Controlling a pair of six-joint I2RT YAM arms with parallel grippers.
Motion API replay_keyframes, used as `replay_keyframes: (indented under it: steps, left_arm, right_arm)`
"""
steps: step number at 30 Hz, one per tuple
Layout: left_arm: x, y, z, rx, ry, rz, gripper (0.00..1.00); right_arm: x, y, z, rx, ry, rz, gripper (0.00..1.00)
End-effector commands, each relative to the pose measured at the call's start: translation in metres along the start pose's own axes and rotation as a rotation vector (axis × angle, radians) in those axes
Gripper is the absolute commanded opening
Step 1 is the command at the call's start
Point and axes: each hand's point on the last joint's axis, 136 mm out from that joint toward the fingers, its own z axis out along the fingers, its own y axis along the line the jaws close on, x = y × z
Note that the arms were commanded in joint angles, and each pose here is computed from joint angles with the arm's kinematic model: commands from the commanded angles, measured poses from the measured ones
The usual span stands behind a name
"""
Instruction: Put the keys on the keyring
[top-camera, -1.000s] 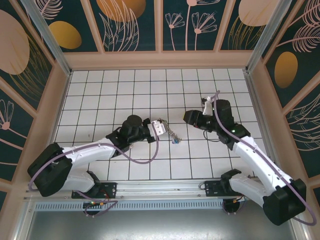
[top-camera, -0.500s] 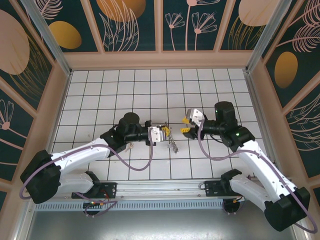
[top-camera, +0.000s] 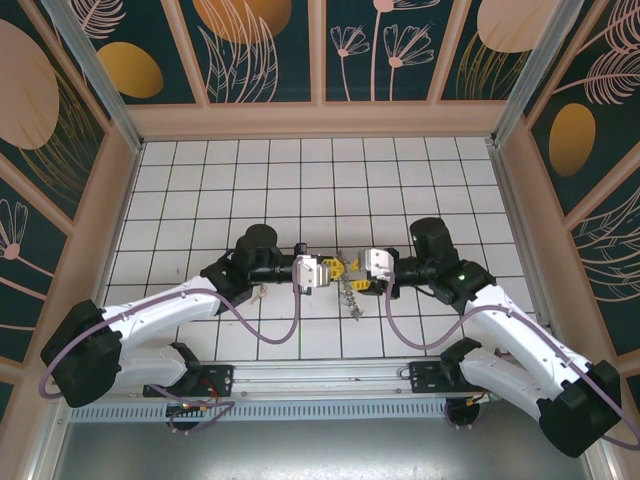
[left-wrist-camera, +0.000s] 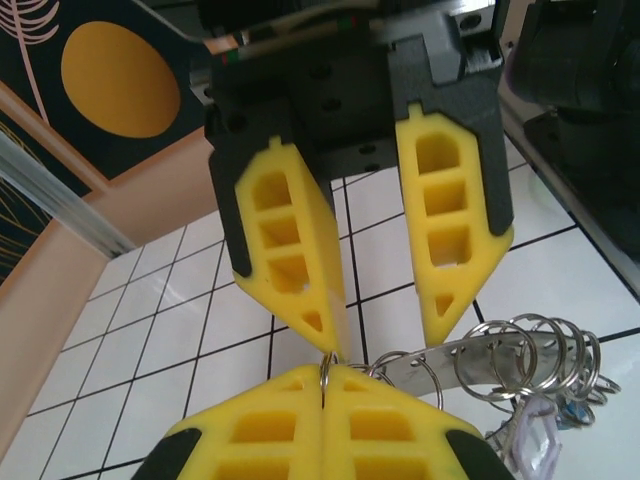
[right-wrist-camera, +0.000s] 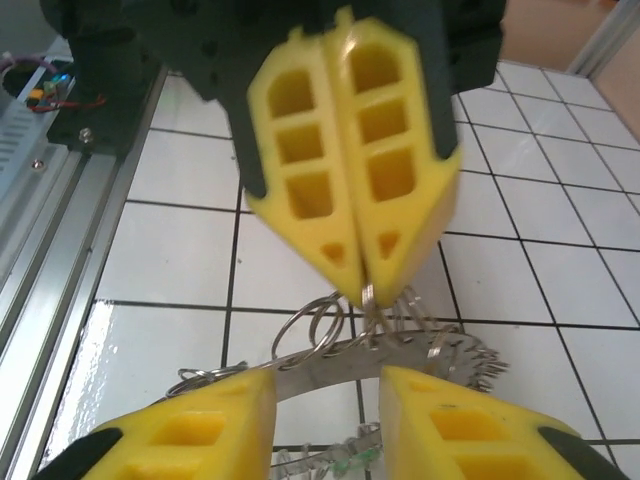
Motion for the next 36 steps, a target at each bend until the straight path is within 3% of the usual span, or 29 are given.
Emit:
replay_keyframes:
  steps: [1,24,30,35,36]
  left_arm:
    - [-0.028,0.01,0.0,-0.004,-0.104,0.041,0.0]
    - [-0.007,-0.002,0.022,0.11,-0.069,0.029,0.0]
    - [-0.007,0.001,0.026,0.115,-0.075,0.034,0.0]
    - [-0.005,0.009,0.023,0.069,-0.053,-0.007,0.0]
    - [-0.005,0.013,0.022,0.044,-0.041,-0.039,0.08]
  right_arm:
    - [-0.005,-0.006,0.003,0.03,-0.032,-0.065,0.28]
    - [0.002,-0.005,0.012,0.012,-0.021,-0.083,0.18]
    - [0.014,-0.005,0.017,-0.002,0.015,-0.089,0.0]
    - [0.019,-0.013,0.014,0.052,0.021,-0.105,0.0]
    - [0.018,-0.016,0.012,0.076,0.014,-0.112,0.0]
